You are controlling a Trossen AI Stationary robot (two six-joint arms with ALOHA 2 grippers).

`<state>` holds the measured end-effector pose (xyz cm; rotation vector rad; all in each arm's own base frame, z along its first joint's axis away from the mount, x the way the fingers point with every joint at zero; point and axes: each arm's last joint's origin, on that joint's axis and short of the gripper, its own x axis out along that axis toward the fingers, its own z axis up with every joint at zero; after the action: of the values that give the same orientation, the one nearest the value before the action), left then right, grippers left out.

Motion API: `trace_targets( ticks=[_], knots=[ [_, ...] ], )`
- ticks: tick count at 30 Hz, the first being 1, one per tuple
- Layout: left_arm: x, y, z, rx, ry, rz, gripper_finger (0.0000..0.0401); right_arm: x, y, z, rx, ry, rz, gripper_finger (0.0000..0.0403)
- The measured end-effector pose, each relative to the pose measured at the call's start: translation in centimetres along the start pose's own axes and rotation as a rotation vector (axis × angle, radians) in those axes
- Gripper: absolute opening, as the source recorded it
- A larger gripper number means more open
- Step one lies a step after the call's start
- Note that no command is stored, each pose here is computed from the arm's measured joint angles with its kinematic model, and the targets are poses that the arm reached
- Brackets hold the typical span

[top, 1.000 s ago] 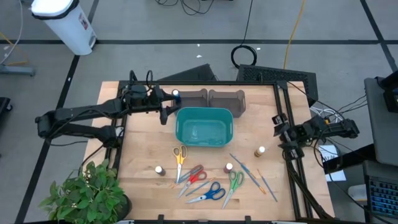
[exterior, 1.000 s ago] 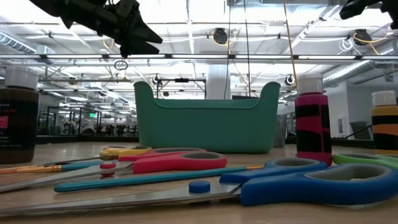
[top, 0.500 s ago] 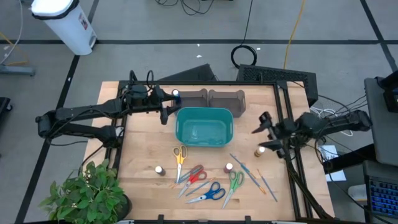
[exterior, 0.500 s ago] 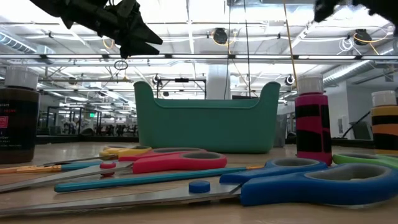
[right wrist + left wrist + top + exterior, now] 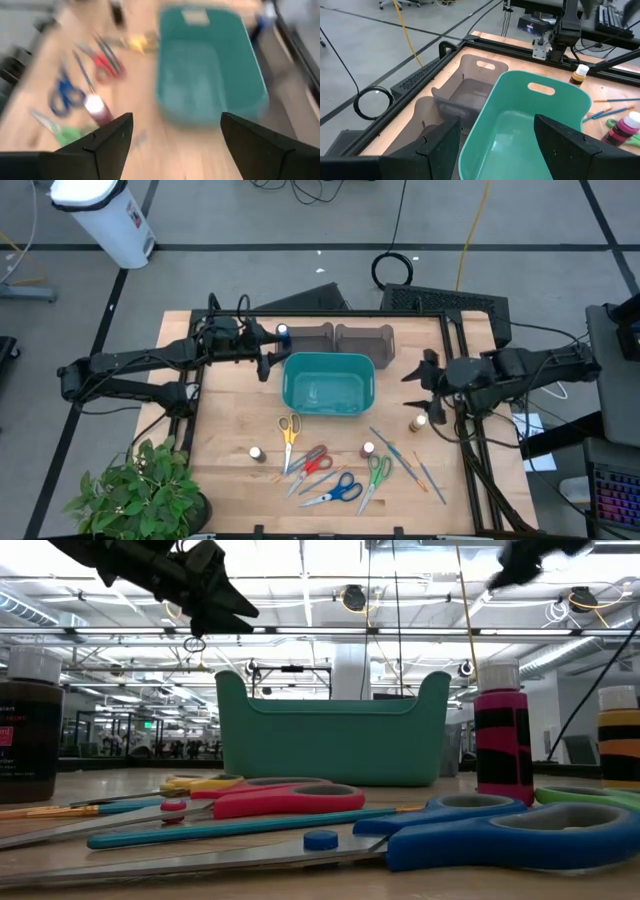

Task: Pick & Place Paint Supplies
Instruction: Put the yellow paint bottle into the left black bin

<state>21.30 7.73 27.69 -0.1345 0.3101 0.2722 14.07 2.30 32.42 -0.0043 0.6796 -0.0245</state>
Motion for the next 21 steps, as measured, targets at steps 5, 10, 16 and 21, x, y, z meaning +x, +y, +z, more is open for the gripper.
trace_targets(
  ticks=[5,10,16,21],
  knots=[
    [0.0,0.0,-0.1,-0.001,0.015,0.001,0.0255,-1.0,-0.3,-2.7,0.168,0.150,-0.054,0.0286],
    [0.0,0.0,-0.2,-0.002,0.023,0.001,0.0255,-0.2,-0.3,-5.8,0.264,0.235,-0.069,0.0282],
    [0.0,0.0,-0.2,-0.003,0.021,0.002,0.0255,2.0,0.0,-9.3,0.326,0.366,-0.094,0.0265],
    [0.0,0.0,-0.2,-0.004,0.021,0.001,0.0255,3.7,0.4,-12.2,0.383,0.503,-0.065,0.0256]
  ],
)
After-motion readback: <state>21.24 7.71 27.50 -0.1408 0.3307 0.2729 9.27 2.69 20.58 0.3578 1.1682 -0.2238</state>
